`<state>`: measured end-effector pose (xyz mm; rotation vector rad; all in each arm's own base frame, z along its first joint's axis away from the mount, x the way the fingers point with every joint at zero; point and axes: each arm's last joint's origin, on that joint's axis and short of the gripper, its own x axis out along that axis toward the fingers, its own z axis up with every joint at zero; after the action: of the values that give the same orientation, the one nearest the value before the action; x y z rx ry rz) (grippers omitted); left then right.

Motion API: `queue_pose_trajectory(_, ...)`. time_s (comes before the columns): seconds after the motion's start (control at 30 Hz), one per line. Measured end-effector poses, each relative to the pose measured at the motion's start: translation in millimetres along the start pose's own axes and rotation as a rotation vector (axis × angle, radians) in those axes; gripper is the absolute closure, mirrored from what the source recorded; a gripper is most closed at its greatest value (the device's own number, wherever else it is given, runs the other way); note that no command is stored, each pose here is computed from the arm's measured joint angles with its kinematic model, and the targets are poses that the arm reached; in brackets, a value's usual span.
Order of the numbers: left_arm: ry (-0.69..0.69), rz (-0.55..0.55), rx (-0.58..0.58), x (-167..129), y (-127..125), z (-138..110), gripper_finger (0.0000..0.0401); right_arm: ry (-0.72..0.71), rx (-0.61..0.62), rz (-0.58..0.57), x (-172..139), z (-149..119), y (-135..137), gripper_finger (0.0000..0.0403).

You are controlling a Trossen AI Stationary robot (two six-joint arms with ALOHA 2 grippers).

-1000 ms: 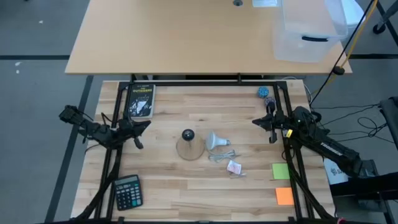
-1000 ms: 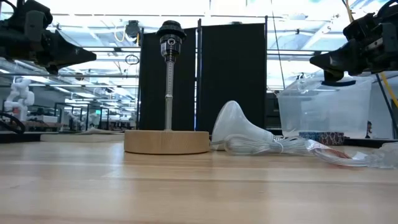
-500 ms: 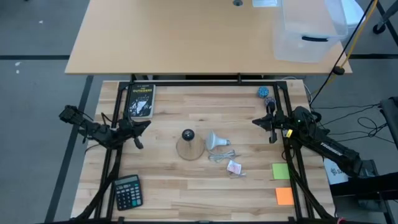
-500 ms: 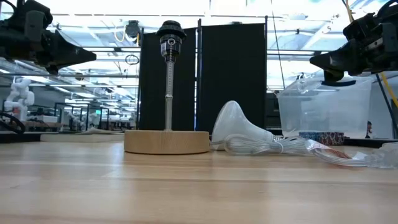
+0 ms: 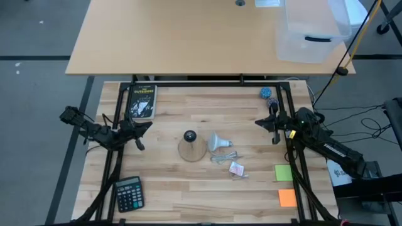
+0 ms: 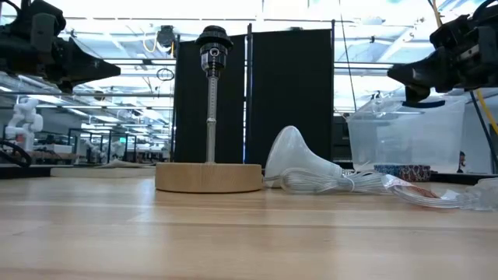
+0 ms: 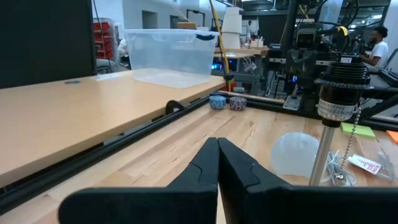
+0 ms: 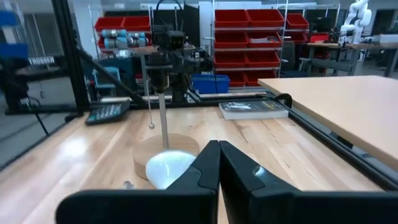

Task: Screw lightbulb
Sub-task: Insert the lightbulb into the lamp socket

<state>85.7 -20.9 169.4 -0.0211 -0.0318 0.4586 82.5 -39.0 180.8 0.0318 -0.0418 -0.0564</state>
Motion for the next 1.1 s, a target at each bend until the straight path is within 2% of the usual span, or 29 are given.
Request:
queue_pose_trajectory(0.07, 0.000, 0.000, -0.001, 0, 0, 0, 0.0401, -0.047, 0.036, 0.004, 0, 5, 0, 0.0403)
queue_pose_trajectory(0.2, 0.000, 0.000, -0.001, 0, 0, 0, 0.0401, -0.263, 0.081, 0.054, -4, 28, 4, 0.0403)
queue_pose_trajectory(0.37, 0.000, 0.000, 0.000, 0, 0, 0, 0.0401, -0.416, 0.051, 0.145, -10, 46, 10, 0.0403)
queue_pose_trajectory(0.5, 0.000, 0.000, 0.000, 0, 0, 0, 0.0401, -0.397, 0.085, 0.153, -9, 53, 10, 0.0403)
queue_pose_trajectory(0.67, -0.005, 0.000, -0.019, 0, 0, 1, 0.0401, -0.309, 0.088, 0.128, -3, 77, 8, 0.0403)
queue_pose_trajectory(0.8, -0.110, -0.001, -0.201, -1, 2, 17, 0.0401, -0.207, 0.125, 0.103, 7, 102, 3, 0.0403)
queue_pose_trajectory(0.87, -0.181, -0.012, -0.254, -2, 3, 27, 0.0401, -0.146, 0.162, 0.098, 14, 112, 0, 0.0403)
queue_pose_trajectory(0.97, -0.296, -0.103, -0.336, -6, 5, 41, 0.0401, -0.102, 0.202, 0.106, 24, 127, -5, 0.0403)
queue_pose_trajectory(1.1, -0.443, -0.194, -0.426, -11, 10, 56, 0.0401, -0.062, 0.279, 0.103, 41, 132, -15, 0.0403)
